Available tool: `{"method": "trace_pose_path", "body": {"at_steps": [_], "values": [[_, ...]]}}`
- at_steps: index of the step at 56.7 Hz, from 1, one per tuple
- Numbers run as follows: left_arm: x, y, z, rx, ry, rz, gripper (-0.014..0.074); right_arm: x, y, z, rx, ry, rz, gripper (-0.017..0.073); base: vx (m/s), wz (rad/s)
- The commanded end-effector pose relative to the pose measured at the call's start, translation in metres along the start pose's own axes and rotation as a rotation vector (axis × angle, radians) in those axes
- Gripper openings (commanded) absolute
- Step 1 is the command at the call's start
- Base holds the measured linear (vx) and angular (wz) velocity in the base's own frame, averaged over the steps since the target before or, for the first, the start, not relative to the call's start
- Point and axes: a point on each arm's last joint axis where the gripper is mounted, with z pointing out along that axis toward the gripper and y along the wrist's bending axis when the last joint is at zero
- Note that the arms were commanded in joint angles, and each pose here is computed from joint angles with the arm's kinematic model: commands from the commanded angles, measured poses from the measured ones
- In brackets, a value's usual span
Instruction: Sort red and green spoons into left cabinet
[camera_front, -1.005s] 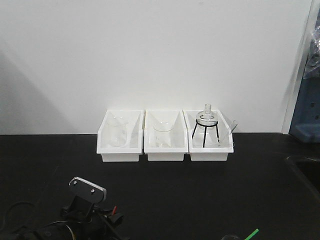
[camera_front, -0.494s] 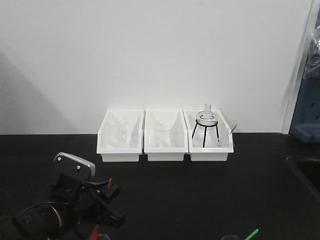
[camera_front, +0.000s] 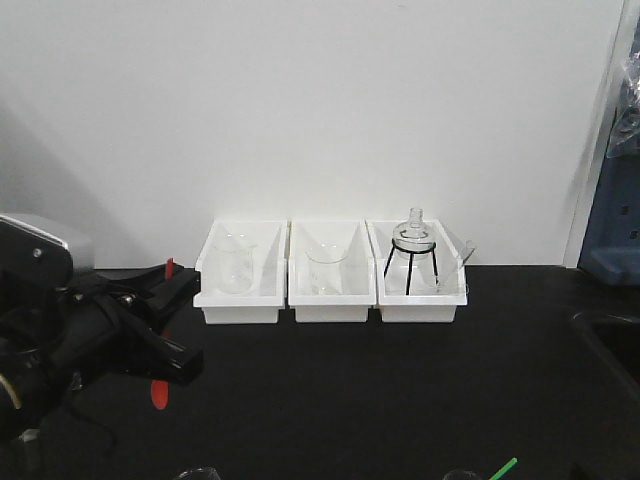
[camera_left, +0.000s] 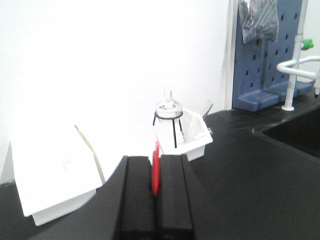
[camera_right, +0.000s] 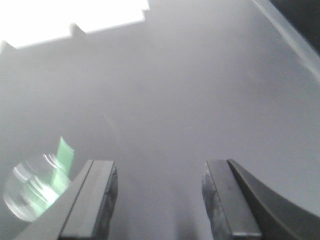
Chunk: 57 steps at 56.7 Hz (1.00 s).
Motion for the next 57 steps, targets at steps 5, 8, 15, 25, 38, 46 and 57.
{"method": "trace_pose_path", "body": {"at_steps": [5,8,15,25,38,46,57], "values": [[-0.024,-0.002,-0.011,0.004,-0.09,-0.004,-0.0003,-0.011,0.022,0.017,-0.265,-0.162,-0.053,0.0445,0.0,0.0],[-0.024,-0.002,-0.012,0.002,-0.086,-0.004,-0.0003,-0.007,0.023,0.023,-0.292,-0.164,-0.044,0.0445,0.0,0.0],[-0.024,-0.002,-0.012,0.002,-0.087,-0.004,-0.0003,0.0,0.023,0.034,-0.336,-0.187,-0.008,0.0445,0.0,0.0],[-0.024,-0.002,-0.012,0.002,-0.087,-0.004,-0.0003,0.011,0.023,0.046,-0.378,-0.193,0.01,0.0445,0.0,0.0],[-0.024,-0.002,-0.012,0.002,-0.087,-0.004,-0.0003,0.021,0.018,0.057,-0.364,-0.206,0.057,0.0445,0.0,0.0],[-0.024,-0.002,-0.012,0.002,-0.088,-0.004,-0.0003,0.027,0.016,0.061,-0.357,-0.2,0.069,0.0445,0.0,0.0],[-0.024,-0.002,-0.012,0.002,-0.087,-0.005,-0.0003,0.03,0.015,0.064,-0.38,-0.236,0.09,0.0419,0.0,0.0]]}}
